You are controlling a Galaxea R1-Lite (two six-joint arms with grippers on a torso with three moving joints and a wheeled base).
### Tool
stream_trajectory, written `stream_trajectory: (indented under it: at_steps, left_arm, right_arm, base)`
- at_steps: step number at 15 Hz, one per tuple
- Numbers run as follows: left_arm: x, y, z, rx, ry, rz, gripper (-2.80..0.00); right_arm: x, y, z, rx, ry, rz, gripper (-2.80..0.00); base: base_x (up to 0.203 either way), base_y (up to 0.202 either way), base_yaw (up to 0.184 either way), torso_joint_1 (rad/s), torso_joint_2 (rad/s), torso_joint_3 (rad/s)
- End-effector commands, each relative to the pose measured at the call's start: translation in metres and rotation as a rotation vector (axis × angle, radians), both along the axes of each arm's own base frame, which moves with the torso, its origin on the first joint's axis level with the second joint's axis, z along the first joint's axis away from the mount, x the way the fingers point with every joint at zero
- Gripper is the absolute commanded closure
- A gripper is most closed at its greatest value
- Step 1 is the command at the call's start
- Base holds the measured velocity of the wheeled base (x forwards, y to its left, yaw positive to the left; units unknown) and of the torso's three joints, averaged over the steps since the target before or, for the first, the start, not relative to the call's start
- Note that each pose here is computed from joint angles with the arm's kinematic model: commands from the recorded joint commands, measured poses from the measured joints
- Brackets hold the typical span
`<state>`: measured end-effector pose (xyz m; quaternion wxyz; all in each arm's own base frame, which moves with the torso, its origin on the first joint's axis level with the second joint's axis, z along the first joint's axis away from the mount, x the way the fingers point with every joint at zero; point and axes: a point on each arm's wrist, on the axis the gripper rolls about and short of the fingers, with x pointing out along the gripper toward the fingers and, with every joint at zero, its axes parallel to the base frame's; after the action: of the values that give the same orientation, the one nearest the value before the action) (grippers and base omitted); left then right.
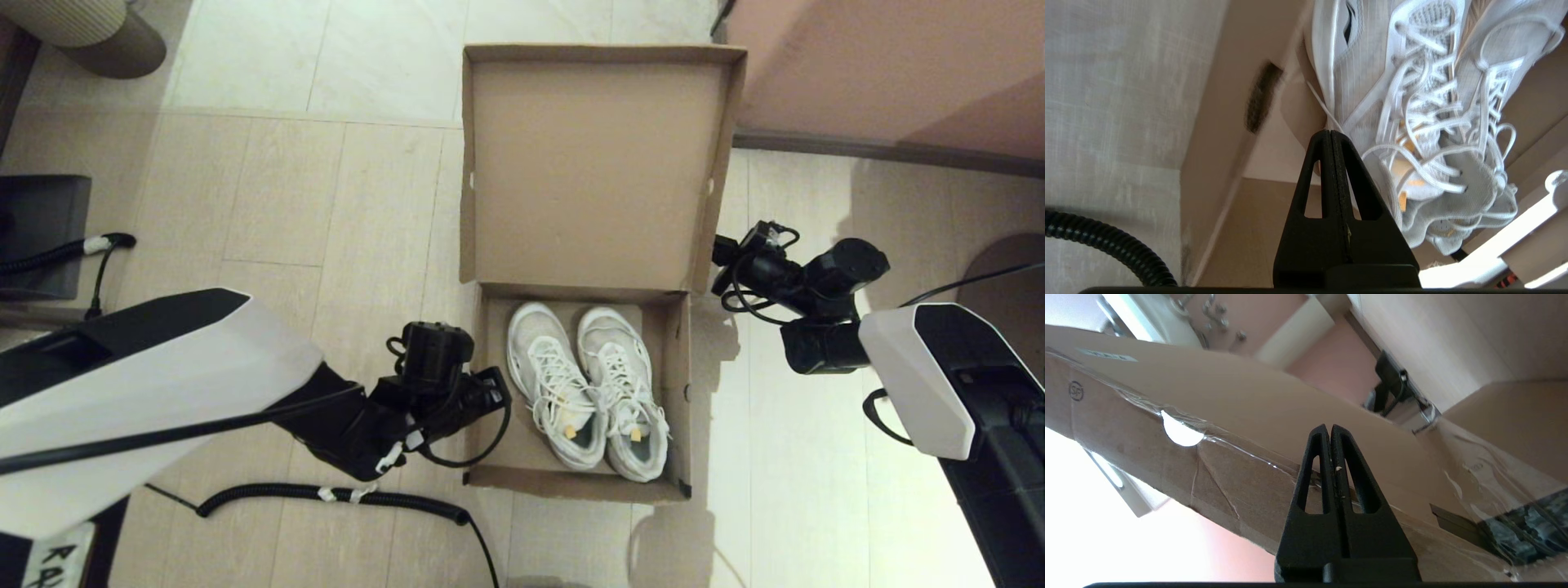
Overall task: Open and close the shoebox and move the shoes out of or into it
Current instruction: Close the shoe box
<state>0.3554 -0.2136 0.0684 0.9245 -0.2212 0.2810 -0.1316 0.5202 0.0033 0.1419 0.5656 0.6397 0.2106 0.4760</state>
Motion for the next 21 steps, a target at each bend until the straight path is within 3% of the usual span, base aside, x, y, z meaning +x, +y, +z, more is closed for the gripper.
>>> stream_trajectory:
  at_steps: [1,10,21]
  left_arm:
    - [0.001,-0.001,-0.003,-0.002,0.003,0.001,0.0]
    - [0.003,-0.009,-0.005,-0.005,-0.003,-0.01,0.0]
    - [0.001,-0.012,0.003,-0.005,-0.03,0.005,0.0]
  right_arm:
    - [-0.003,0.001,0.003,-0.018,-0.023,0.032,0.0]
    - [-0.014,0.008,0.022,-0.021,-0.019,0.149,0.0]
    - [-0.058,0.009,0.119,-0.026,-0.073,0.237,0.0]
  base:
    - [0.0,0.0,0.0,0.0,0.0,0.0]
    - [0.0,0.0,0.0,0.0,0.0,0.0]
    - [0.0,0.0,0.0,0.0,0.0,0.0]
